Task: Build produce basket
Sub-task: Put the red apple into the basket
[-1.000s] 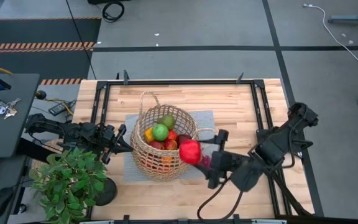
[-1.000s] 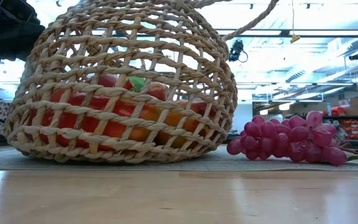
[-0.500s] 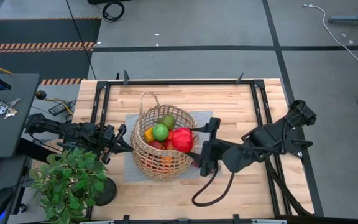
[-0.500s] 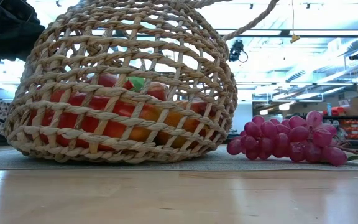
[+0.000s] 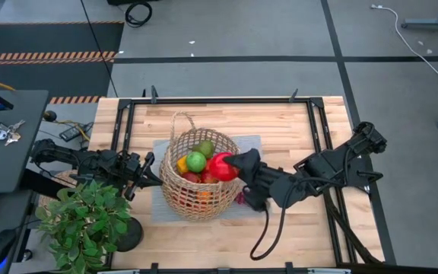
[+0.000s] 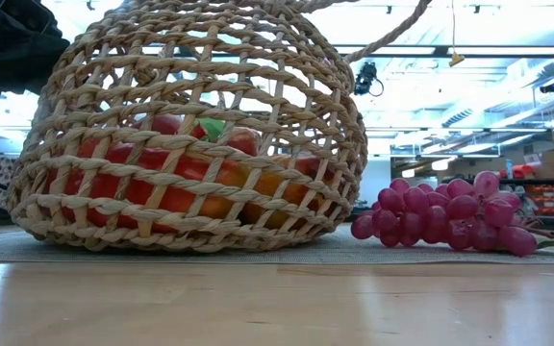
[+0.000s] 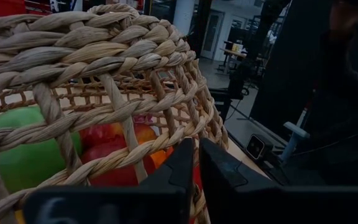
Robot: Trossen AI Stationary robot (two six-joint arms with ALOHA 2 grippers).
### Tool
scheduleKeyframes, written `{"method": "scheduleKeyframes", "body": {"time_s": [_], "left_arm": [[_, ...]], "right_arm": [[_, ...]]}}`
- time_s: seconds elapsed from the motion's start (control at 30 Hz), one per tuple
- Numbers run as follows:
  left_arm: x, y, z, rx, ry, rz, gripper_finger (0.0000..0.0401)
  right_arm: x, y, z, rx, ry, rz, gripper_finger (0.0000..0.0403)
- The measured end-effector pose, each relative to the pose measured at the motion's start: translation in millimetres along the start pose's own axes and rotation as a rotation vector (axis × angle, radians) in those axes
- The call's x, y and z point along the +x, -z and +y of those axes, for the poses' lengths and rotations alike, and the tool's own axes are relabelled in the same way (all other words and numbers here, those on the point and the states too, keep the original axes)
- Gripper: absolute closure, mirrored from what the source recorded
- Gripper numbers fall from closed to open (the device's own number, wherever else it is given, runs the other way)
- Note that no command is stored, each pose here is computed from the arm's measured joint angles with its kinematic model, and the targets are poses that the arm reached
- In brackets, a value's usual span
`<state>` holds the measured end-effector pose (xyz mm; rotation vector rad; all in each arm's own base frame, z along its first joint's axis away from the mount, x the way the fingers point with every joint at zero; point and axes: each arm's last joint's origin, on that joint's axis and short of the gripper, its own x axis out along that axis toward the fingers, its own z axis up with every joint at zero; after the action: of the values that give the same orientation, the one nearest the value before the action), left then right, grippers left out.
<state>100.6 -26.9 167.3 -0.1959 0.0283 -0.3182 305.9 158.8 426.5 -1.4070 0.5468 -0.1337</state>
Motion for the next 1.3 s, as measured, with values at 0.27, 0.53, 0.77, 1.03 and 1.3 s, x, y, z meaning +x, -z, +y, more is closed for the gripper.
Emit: {"method": "scheduleKeyframes", "body": {"time_s": [0.27,0.53,0.77,1.03,1.3], "left_arm": [[0,0,0,0.000,0.000,0.000,0.0371],[0,0,0,0.001,0.000,0.000,0.0368],[0,0,0,0.001,0.000,0.000,0.0372],[0,0,0,0.000,0.000,0.000,0.0366],[0,0,0,0.000,0.000,0.000,0.0372]], "right_arm": [[0,0,0,-0.107,0.000,0.000,0.0048],[1,1,0,0.075,-0.005,-0.004,0.0040],[12,8,-3,0.741,-0.007,0.017,0.0039],[14,10,-4,1.339,-0.009,0.019,0.0039],[15,2,-3,2.161,-0.436,-0.014,0.0039]]}}
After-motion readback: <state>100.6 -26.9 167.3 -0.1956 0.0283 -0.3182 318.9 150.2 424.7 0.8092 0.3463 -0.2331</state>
